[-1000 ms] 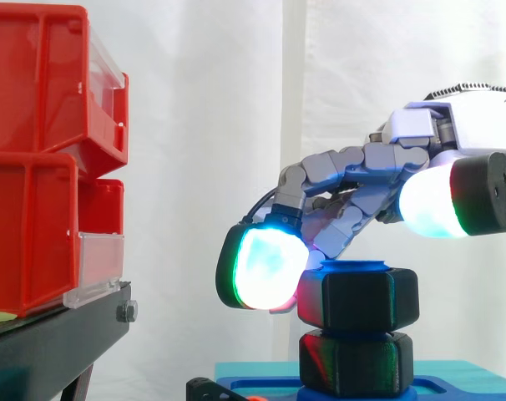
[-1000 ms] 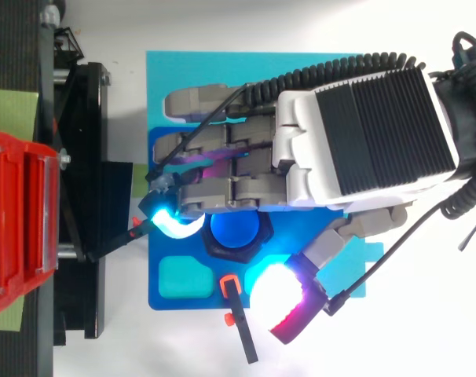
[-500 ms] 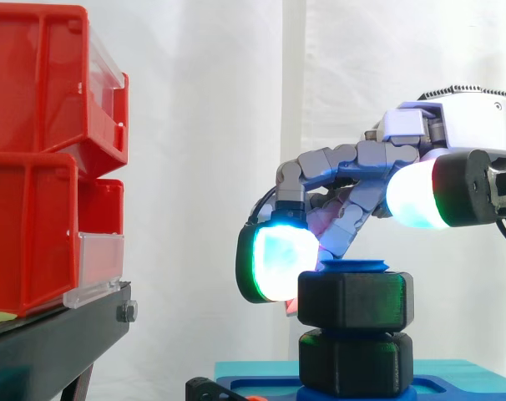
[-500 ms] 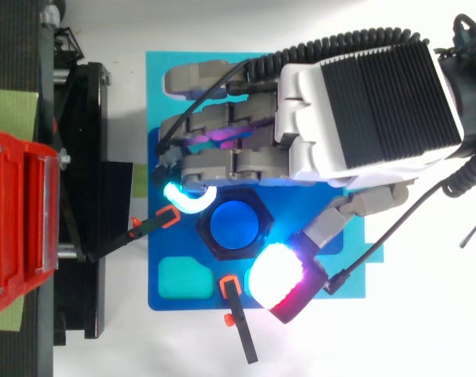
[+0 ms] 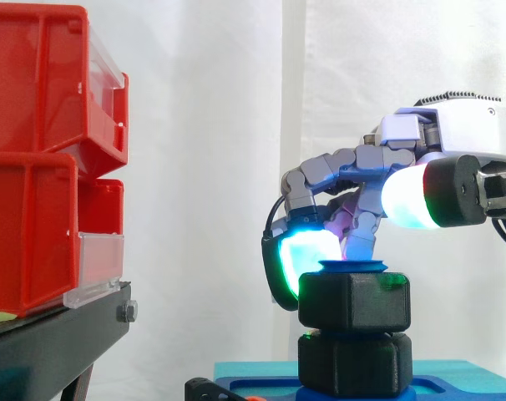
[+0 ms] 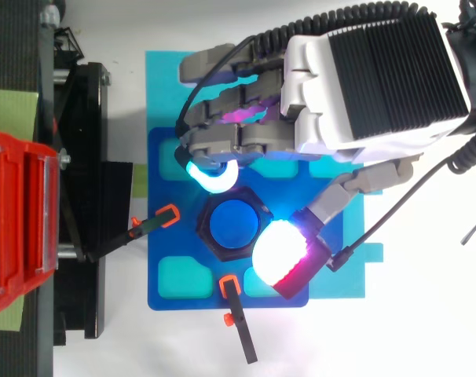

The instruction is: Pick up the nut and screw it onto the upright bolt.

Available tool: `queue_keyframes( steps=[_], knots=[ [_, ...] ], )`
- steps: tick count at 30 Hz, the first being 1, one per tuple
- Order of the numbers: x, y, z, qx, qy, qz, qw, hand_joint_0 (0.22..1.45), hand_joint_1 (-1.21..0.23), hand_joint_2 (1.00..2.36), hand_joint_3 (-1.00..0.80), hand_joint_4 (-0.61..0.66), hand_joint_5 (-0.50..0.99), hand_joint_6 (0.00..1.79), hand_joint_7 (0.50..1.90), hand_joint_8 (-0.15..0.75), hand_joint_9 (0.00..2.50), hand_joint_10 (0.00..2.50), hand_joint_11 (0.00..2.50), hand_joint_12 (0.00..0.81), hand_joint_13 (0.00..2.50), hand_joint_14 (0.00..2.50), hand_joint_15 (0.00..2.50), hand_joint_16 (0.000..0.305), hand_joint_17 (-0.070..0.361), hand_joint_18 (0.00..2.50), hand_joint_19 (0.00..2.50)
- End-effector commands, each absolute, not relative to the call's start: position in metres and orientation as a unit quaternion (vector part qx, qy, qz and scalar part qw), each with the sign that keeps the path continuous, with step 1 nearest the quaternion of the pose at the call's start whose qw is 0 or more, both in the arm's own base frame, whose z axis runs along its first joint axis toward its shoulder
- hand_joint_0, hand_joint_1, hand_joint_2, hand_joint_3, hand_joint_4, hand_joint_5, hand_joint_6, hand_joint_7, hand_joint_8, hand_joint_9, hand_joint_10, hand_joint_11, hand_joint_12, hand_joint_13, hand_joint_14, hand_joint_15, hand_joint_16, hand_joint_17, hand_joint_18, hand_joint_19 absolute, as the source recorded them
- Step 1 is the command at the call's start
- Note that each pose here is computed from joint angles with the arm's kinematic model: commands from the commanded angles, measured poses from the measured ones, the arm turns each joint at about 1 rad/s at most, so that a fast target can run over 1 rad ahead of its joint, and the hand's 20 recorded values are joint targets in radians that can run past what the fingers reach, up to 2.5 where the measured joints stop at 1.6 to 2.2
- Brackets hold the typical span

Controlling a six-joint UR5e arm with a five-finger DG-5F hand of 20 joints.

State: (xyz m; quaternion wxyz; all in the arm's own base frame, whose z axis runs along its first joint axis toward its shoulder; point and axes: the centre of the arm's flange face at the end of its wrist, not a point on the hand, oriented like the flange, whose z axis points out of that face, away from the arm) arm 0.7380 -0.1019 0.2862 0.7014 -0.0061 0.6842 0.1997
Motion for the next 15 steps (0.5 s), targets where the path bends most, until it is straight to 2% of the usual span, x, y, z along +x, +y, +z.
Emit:
queue_keyframes(
  steps=[1,7,15],
  knots=[
    [0.7377,-0.1034,0.2859,-0.005,0.684,0.199,0.701,0.53,-0.32,1.0,-0.5,0.12,0.08,0.54,1.42,0.227,1.37,0.0,0.0,0.253,0.87,0.0,0.0,0.023,0.052,0.52,0.0],
    [0.7384,-0.1046,0.2869,-0.005,0.681,0.199,0.705,0.53,-0.35,1.0,-0.5,0.09,0.09,0.57,1.35,0.164,1.65,0.0,0.0,0.203,1.09,0.0,0.01,0.017,0.039,0.81,0.13],
    [0.7408,-0.108,0.2935,-0.005,0.676,0.197,0.71,0.52,-0.36,1.0,-0.5,0.09,0.1,0.57,1.35,0.159,1.74,0.0,0.03,0.184,1.16,0.0,0.01,0.015,0.033,0.9,0.16]
  ],
)
